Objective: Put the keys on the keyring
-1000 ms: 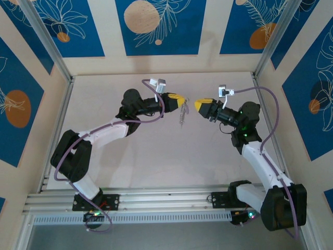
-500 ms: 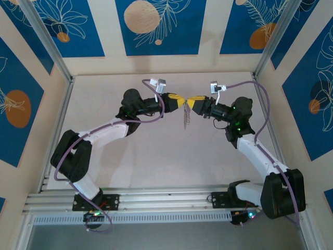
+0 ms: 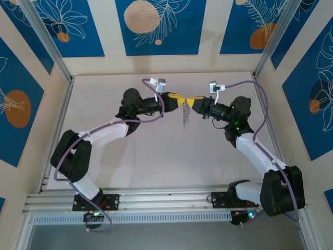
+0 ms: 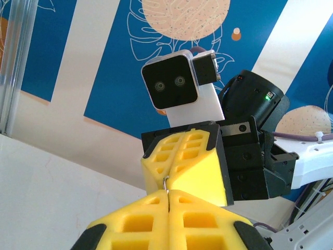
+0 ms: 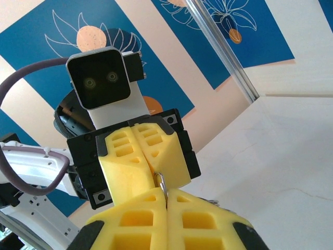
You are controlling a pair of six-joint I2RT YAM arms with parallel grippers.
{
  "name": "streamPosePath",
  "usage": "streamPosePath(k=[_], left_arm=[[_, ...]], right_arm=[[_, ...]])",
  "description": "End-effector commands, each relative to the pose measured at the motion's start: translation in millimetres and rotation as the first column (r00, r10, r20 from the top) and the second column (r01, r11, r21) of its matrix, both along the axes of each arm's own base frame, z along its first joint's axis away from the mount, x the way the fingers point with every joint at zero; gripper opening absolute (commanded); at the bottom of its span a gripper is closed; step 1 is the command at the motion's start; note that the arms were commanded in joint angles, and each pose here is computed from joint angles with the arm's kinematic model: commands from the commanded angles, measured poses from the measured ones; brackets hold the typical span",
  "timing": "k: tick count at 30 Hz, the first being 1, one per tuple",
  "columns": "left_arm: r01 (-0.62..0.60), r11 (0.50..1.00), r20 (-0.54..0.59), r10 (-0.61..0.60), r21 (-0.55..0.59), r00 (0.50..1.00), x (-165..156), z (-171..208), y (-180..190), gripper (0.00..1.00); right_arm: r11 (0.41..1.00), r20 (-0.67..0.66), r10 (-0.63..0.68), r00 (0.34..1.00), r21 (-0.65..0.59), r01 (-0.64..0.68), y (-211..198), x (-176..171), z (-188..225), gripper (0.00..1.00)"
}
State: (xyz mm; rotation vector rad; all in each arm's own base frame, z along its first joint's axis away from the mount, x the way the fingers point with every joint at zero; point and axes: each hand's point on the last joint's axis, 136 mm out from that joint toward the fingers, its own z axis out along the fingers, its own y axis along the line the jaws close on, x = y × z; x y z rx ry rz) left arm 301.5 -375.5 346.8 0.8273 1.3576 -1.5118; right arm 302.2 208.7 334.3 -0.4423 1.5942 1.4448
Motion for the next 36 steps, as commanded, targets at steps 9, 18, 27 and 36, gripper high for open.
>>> streamPosePath(k=[9,18,27,36], left_arm=[[0.009,1.0,0.081,-0.009,0.003,0.997,-9,22,3,0.15],[-0.029,0.989,0.118,0.012,0.144,0.993,4,13,25,0.5],[-0.016,0.97,0.102,-0.01,0.243,0.995,19,1,42,0.61],[0.116,0.945,0.033,-0.133,0.304,0.991,16,-10,35,0.6]], right_arm=[[0.998,0.031,-0.017,0.999,-0.056,0.019,-6,5,4,0.0],[0.983,0.008,0.074,0.997,-0.169,-0.071,-3,13,-7,0.0],[0.962,-0.002,0.159,0.987,-0.224,-0.156,1,12,-13,0.0],[0.935,-0.025,0.276,0.961,-0.223,-0.275,12,1,-15,0.0]])
